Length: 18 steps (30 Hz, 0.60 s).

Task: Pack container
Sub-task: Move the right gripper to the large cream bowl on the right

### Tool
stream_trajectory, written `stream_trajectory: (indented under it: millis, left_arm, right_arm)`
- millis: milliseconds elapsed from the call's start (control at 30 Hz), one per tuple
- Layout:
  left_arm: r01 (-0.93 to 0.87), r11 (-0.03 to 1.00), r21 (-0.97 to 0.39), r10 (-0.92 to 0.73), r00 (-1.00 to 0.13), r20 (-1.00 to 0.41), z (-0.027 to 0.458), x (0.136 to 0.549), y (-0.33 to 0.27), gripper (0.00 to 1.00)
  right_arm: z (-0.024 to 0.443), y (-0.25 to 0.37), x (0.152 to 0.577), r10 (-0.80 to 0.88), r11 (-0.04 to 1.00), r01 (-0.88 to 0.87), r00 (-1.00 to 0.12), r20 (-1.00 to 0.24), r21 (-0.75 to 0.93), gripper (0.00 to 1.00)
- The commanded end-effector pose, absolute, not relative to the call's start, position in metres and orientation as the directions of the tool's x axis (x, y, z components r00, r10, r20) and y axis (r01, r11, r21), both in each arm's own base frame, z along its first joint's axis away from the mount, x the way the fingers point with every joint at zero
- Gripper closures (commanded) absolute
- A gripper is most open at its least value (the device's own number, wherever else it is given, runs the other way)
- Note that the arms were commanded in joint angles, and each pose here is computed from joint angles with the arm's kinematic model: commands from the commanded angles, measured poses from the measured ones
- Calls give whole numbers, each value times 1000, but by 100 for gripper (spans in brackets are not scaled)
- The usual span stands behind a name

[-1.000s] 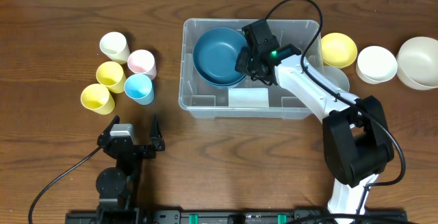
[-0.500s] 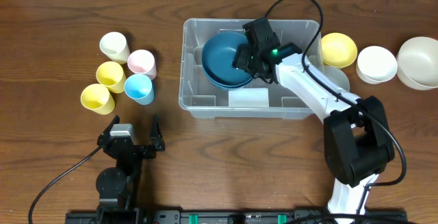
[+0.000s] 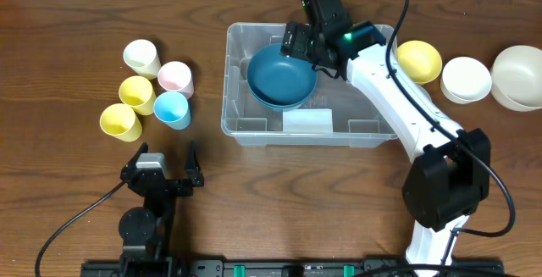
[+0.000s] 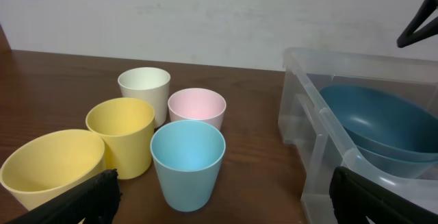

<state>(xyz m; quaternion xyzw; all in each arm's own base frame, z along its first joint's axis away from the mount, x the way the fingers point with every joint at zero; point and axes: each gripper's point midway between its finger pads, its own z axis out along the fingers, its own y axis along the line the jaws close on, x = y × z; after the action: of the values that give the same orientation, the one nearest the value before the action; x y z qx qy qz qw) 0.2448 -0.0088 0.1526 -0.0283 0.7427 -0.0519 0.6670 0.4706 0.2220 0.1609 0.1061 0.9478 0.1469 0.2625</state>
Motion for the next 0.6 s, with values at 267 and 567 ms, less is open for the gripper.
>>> stream_trajectory:
  millis: [267, 567]
  left_arm:
    - [26, 995, -99, -94, -153, -984, 138, 244, -9, 2]
    - [26, 995, -99, -94, -153, -984, 138, 244, -9, 2]
  right_arm:
    - [162, 129, 483, 360, 933, 306, -795, -488, 190, 2]
    - [196, -24, 473, 631, 768, 590, -630, -452, 249, 1]
